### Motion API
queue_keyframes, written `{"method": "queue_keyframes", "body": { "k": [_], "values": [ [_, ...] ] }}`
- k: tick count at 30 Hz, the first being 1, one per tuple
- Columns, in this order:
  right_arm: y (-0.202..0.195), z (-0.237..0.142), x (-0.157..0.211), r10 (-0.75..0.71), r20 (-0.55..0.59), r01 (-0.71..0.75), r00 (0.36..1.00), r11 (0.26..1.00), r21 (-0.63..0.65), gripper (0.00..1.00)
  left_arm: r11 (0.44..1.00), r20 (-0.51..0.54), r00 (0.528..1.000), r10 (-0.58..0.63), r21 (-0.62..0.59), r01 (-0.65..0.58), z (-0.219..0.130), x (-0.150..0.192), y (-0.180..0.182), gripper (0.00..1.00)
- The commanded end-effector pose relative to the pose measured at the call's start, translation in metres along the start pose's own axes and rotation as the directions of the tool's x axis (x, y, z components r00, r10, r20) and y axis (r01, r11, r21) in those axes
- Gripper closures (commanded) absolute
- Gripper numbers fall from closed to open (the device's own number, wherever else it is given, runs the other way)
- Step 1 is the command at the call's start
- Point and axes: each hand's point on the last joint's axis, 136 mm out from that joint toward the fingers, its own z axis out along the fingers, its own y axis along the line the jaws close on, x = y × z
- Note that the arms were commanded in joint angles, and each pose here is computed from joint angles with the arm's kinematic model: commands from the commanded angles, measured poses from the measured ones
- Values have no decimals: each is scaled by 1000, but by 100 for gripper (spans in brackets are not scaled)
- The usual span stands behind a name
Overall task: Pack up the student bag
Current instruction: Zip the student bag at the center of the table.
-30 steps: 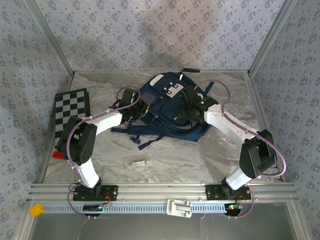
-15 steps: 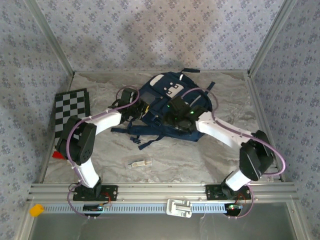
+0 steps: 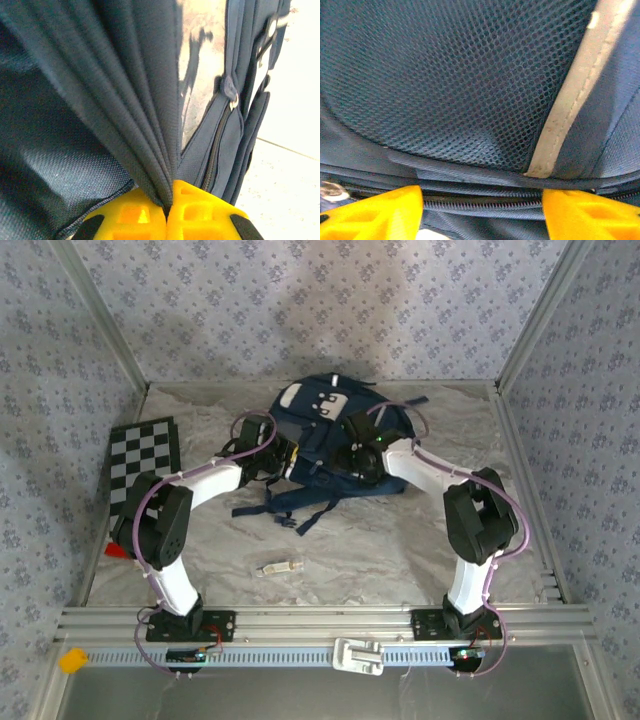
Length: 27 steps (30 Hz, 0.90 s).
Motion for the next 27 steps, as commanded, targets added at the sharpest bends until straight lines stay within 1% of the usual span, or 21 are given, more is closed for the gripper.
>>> {"method": "queue_keyframes", "body": {
  "k": [1, 4, 6, 8, 12, 17, 20, 24, 27],
  "values": [
    [14, -36, -28, -128, 109, 121, 986, 990, 66, 29, 996, -76, 997, 15, 90, -8, -12, 21, -28, 100],
    [15, -50, -7, -136, 69, 125, 988, 982, 139, 25, 995, -75, 997, 20, 94, -13, -10, 22, -31, 100],
    [20, -55, 4, -145, 58, 132, 988, 974, 183, 25, 995, -81, 996, 22, 95, -14, -9, 25, -33, 100],
    [32, -58, 11, -156, 59, 141, 986, 969, 204, 27, 996, -82, 996, 21, 93, -13, -8, 26, -31, 100],
    [53, -48, 19, -132, 39, 121, 991, 971, 206, 35, 995, -81, 997, 10, 103, -2, -7, 25, -32, 100],
    [67, -25, 22, -70, 34, 63, 997, 983, 173, 49, 994, -84, 996, 8, 109, 1, -10, 27, -31, 100],
    [75, -18, 16, -43, 51, 34, 998, 986, 166, 53, 994, -85, 996, 8, 111, 1, -11, 26, -31, 100],
    [75, -6, 17, 8, 31, -13, 999, 983, 183, 55, 993, -92, 996, 10, 117, 1, -11, 27, -32, 100],
    [71, 0, 12, 49, 58, -60, 997, 978, 198, 58, 993, -92, 996, 0, 117, 10, -12, 26, -30, 100]
  ]
}}
